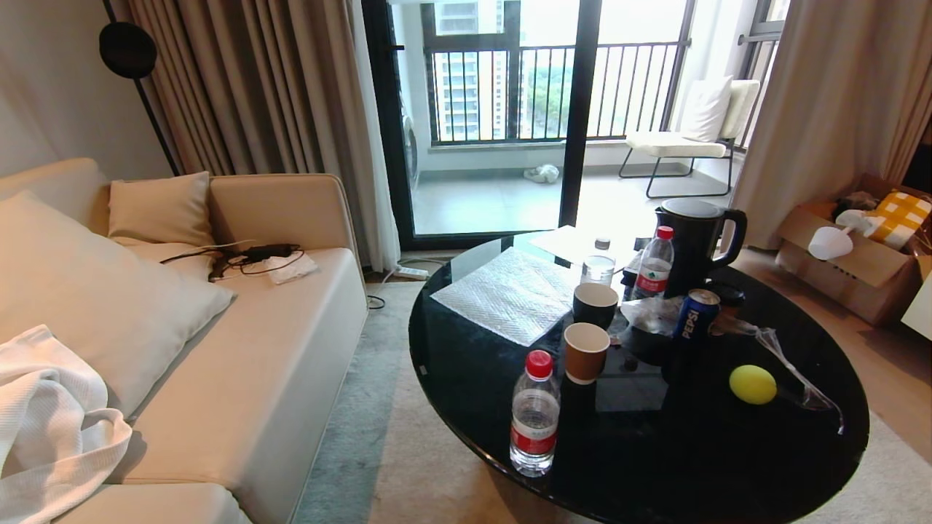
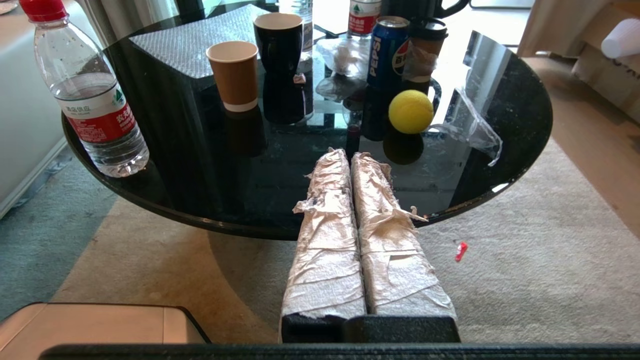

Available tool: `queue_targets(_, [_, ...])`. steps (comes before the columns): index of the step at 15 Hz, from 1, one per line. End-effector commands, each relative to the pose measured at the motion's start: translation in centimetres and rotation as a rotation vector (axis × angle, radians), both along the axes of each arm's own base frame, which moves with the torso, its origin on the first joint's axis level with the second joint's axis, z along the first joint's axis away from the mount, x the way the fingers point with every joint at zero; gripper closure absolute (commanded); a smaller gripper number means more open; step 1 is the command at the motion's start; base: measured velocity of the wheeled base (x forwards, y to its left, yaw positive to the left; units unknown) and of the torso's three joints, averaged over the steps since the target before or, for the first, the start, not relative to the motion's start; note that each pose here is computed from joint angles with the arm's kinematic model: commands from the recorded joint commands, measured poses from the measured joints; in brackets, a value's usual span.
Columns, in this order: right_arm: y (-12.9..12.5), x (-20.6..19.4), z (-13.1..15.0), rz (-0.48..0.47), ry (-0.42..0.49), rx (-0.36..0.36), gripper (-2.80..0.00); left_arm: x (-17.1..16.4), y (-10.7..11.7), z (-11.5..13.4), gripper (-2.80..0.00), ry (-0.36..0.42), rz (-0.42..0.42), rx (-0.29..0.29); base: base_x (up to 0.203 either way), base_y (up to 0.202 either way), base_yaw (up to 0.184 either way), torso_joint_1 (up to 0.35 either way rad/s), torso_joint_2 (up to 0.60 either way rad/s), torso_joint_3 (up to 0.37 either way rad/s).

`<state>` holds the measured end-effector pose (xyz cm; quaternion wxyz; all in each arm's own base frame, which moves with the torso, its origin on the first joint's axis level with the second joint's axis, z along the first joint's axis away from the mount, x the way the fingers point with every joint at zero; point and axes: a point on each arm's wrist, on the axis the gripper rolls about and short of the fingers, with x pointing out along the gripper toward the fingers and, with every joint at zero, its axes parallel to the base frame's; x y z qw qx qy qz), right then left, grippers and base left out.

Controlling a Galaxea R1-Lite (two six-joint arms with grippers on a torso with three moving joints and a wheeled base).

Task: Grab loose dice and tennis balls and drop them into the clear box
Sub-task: Pick up the ball on the table

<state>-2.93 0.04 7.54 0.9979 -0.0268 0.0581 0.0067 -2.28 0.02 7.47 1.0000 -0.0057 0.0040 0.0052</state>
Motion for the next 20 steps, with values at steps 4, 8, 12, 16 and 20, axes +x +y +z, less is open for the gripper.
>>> queue_targets(4, [0.00,0.00,-0.04,0.001,0.002,-0.002,0.00,0.01,0.00,-0.04,0.00,0.001,0.000,-0.001,0.000,0.000,0.000,0.000,0.00,0.000])
queue_targets(8, [0.00,-0.01,0.01,-0.001,0.000,-0.001,0.00,0.01,0.00,-0.04,0.00,0.001,0.000,-0.002,0.000,-0.021,-0.001,0.001,0.00,0.002])
queue_targets(12, [0.00,-0.01,0.01,0.001,0.000,0.000,0.00,0.01,0.00,-0.04,0.00,0.001,0.000,-0.001,0.000,-0.172,0.001,0.000,0.00,0.001])
queue_targets(16, [0.00,-0.01,0.01,0.001,0.000,-0.001,0.00,0.01,0.00,-0.03,0.00,0.001,0.000,0.001,0.000,-0.183,0.003,0.003,0.00,0.000])
queue_targets(20, [0.00,0.00,0.00,0.001,-0.001,-0.002,0.00,0.01,0.00,-0.04,0.00,0.001,0.000,0.002,0.000,-0.100,-0.003,0.004,0.00,0.001])
